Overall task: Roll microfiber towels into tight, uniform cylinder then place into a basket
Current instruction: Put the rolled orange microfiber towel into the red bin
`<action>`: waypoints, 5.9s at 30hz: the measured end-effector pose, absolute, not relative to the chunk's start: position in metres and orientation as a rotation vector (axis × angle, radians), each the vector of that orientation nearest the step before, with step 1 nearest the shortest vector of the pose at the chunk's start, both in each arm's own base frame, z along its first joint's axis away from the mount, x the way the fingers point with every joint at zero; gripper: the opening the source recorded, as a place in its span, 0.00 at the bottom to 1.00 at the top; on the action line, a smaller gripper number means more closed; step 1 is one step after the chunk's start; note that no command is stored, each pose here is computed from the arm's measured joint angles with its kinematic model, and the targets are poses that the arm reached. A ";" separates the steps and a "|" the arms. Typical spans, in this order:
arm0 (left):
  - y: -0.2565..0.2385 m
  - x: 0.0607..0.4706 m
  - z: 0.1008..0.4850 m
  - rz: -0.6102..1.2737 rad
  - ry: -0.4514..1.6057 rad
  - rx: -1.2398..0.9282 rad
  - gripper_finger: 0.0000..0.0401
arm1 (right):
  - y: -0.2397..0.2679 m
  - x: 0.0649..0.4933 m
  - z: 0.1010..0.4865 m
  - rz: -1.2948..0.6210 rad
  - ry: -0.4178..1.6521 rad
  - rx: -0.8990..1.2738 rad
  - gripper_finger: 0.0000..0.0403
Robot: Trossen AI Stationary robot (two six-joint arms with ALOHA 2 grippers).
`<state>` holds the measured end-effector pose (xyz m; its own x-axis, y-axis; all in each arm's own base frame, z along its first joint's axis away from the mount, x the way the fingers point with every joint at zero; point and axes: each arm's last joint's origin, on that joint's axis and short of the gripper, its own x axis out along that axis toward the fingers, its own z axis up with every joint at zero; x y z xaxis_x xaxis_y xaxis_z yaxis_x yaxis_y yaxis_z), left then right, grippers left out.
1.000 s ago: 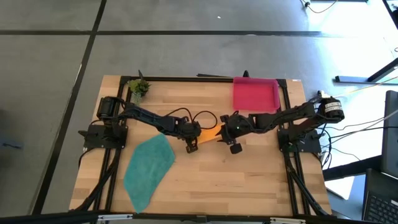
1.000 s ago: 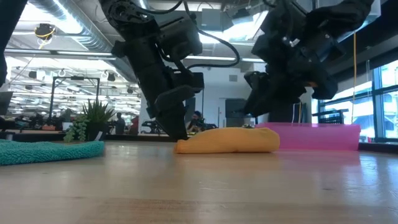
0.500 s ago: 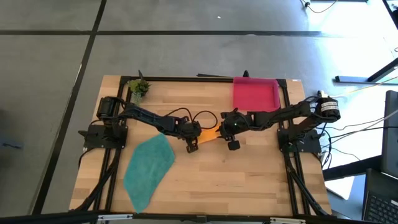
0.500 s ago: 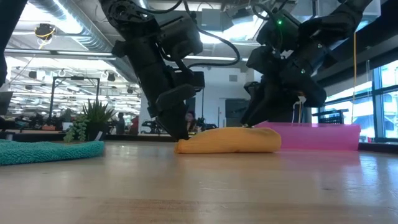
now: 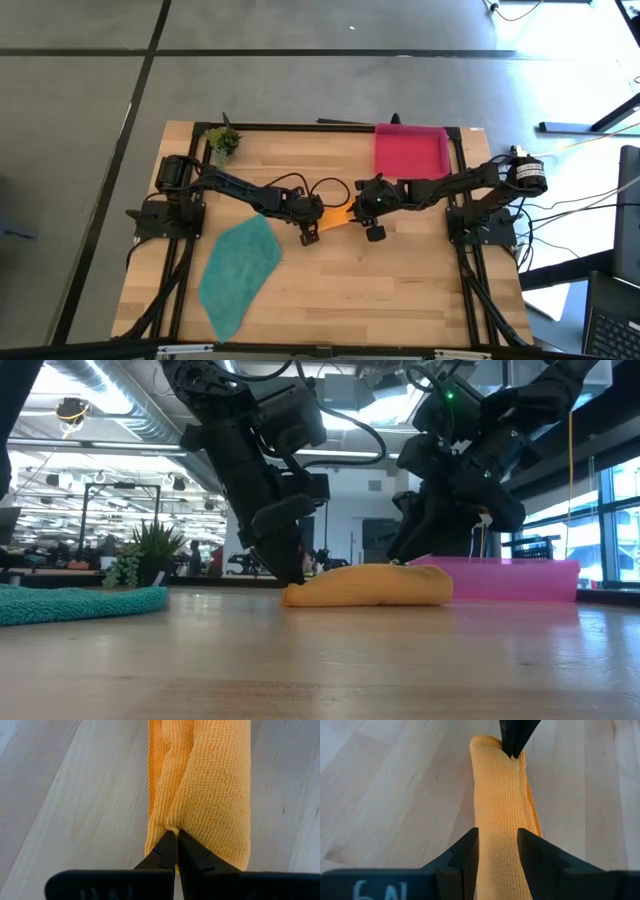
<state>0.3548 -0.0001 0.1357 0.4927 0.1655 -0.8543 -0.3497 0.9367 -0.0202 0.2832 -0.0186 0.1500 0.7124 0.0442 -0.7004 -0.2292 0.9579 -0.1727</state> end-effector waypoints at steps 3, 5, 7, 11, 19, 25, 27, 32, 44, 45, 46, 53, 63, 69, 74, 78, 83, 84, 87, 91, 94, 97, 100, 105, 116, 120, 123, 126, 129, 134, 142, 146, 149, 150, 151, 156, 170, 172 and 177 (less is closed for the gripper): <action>0.000 0.355 0.136 0.315 1.009 -0.201 0.00 | -0.019 0.283 0.150 0.153 0.765 -0.255 0.34; 0.000 0.355 0.136 0.315 1.009 -0.201 0.00 | -0.019 0.283 0.150 0.151 0.765 -0.248 0.34; 0.000 0.355 0.136 0.315 1.009 -0.201 0.00 | -0.018 0.284 0.151 0.160 0.750 -0.247 0.34; 0.000 0.355 0.136 0.315 1.009 -0.201 0.00 | -0.017 0.285 0.152 0.182 0.736 -0.245 0.34; 0.000 0.355 0.136 0.315 1.008 -0.201 0.00 | -0.017 0.285 0.152 0.176 0.737 -0.228 0.40; 0.000 0.355 0.136 0.315 1.008 -0.201 0.00 | -0.017 0.284 0.151 0.176 0.741 -0.225 0.63; 0.000 0.355 0.136 0.315 1.008 -0.201 0.00 | -0.017 0.284 0.151 0.176 0.745 -0.224 0.72; 0.000 0.355 0.136 0.315 1.007 -0.201 0.00 | -0.018 0.284 0.151 0.156 0.749 -0.237 0.93; 0.000 0.355 0.137 0.314 1.003 -0.202 0.00 | -0.022 0.297 0.132 0.152 0.722 -0.300 0.99; 0.000 0.355 0.137 0.314 1.003 -0.202 0.00 | -0.022 0.298 0.129 0.156 0.716 -0.312 0.99; 0.000 0.355 0.137 0.314 1.003 -0.202 0.00 | -0.022 0.300 0.127 0.156 0.709 -0.314 0.99; 0.000 0.355 0.137 0.314 1.003 -0.201 0.00 | -0.028 0.304 0.106 0.130 0.741 -0.258 0.99; 0.000 0.355 0.137 0.314 1.003 -0.201 0.00 | -0.039 0.305 0.097 0.164 0.741 -0.159 0.99; 0.000 0.355 0.137 0.314 1.003 -0.201 0.00 | -0.039 0.305 0.096 0.151 0.749 -0.123 0.99; 0.000 0.355 0.137 0.314 1.003 -0.201 0.00 | -0.040 0.304 0.096 0.132 0.756 -0.108 0.99; 0.000 0.355 0.137 0.314 1.003 -0.201 0.00 | -0.040 0.304 0.095 0.129 0.760 -0.099 0.96; 0.000 0.355 0.137 0.315 1.004 -0.201 0.00 | -0.040 0.304 0.095 0.121 0.762 -0.079 0.84; 0.000 0.355 0.137 0.314 1.004 -0.201 0.00 | -0.040 0.304 0.095 0.116 0.762 -0.075 0.81; 0.000 0.355 0.137 0.314 1.004 -0.202 0.00 | -0.040 0.304 0.095 0.096 0.766 -0.071 0.71; 0.000 0.355 0.137 0.315 1.004 -0.201 0.00 | -0.041 0.304 0.095 0.083 0.772 -0.072 0.56; 0.000 0.355 0.137 0.315 1.004 -0.202 0.00 | -0.041 0.304 0.095 0.084 0.772 -0.076 0.44; 0.000 0.355 0.137 0.315 1.004 -0.202 0.00 | -0.041 0.304 0.095 0.085 0.773 -0.084 0.33; 0.000 0.355 0.137 0.315 1.003 -0.202 0.00 | -0.041 0.304 0.095 0.084 0.773 -0.087 0.23; 0.000 0.355 0.137 0.315 1.003 -0.202 0.00 | -0.041 0.304 0.095 0.080 0.770 -0.092 0.09; 0.001 0.357 0.138 0.315 0.980 -0.208 0.00 | -0.041 0.305 0.095 0.084 0.760 -0.105 0.12; 0.003 0.357 0.138 0.321 0.980 -0.212 0.00 | -0.041 0.304 0.095 0.090 0.759 -0.117 0.09; 0.003 0.357 0.138 0.321 0.980 -0.212 0.00 | -0.041 0.305 0.095 0.092 0.758 -0.118 0.08; 0.003 0.357 0.138 0.321 0.979 -0.214 0.00 | -0.041 0.305 0.095 0.093 0.758 -0.118 0.09; 0.003 0.357 0.138 0.323 0.978 -0.216 0.01 | -0.041 0.305 0.095 0.093 0.758 -0.118 0.10; 0.003 0.357 0.138 0.323 0.978 -0.216 0.10 | -0.041 0.305 0.095 0.095 0.757 -0.117 0.08; 0.003 0.356 0.141 0.302 0.983 -0.195 0.24 | -0.041 0.305 0.095 0.093 0.757 -0.113 0.08; 0.002 0.352 0.159 0.299 0.947 -0.198 0.23 | -0.042 0.306 0.096 0.092 0.755 -0.112 0.08; 0.002 0.345 0.176 0.296 0.922 -0.195 0.23 | -0.042 0.307 0.098 0.090 0.756 -0.112 0.08; 0.002 0.342 0.182 0.295 0.918 -0.194 0.24 | -0.043 0.308 0.099 0.087 0.756 -0.111 0.08; 0.001 0.339 0.189 0.293 0.912 -0.194 0.24 | -0.044 0.309 0.100 0.080 0.756 -0.110 0.08; -0.005 0.323 0.218 0.341 0.863 -0.147 0.23 | -0.058 0.309 0.118 0.044 0.804 -0.085 0.08; -0.035 0.299 0.258 0.364 0.719 -0.099 0.24 | -0.116 0.256 0.223 -0.290 0.766 -0.196 0.08; -0.037 0.299 0.258 0.361 0.720 -0.095 0.24 | -0.123 0.241 0.229 -0.327 0.799 -0.182 0.08; -0.039 0.299 0.258 0.354 0.721 -0.093 0.24 | -0.139 0.211 0.235 -0.445 0.828 -0.151 0.08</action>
